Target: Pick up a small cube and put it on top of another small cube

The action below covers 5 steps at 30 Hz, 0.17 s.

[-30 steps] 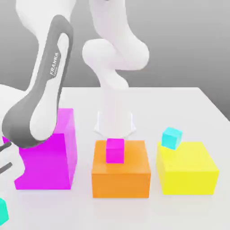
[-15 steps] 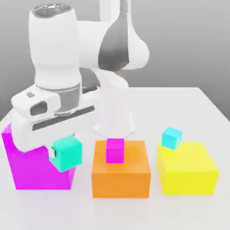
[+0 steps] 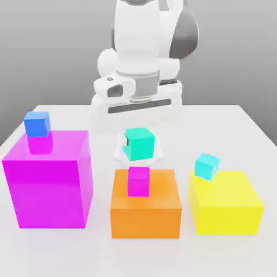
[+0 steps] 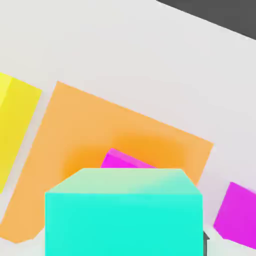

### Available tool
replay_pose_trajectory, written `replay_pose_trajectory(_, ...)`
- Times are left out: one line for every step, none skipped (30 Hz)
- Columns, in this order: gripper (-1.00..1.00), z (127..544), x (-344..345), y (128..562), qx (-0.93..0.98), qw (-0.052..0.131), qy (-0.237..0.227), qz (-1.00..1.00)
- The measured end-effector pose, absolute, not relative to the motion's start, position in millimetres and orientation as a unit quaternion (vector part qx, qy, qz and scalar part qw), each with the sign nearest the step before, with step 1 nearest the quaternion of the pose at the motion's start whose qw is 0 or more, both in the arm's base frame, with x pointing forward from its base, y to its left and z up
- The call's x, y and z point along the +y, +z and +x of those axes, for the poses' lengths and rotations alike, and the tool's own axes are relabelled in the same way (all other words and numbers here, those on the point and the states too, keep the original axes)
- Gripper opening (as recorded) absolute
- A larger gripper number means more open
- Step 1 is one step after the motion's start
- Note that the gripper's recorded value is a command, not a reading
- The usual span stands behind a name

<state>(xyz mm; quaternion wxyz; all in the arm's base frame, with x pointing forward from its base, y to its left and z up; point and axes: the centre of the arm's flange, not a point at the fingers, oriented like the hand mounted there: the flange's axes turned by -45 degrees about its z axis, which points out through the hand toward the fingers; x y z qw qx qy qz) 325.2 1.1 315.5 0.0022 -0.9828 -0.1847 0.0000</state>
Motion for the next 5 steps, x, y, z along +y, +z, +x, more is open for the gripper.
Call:
replay_pose_trajectory(-1.00,325,1,304,-0.184,0.002,0.000,-0.983)
replay_pose_trajectory(1.00,324,1,294,-0.184,0.002,0.000,-0.983)
replay_pose_trajectory(1.00,324,1,294,-0.184,0.002,0.000,-0.983)
replay_pose_trajectory(1.00,324,1,294,-0.184,0.002,0.000,-0.983)
replay_pose_trajectory(1.00,324,1,294,-0.184,0.002,0.000,-0.983)
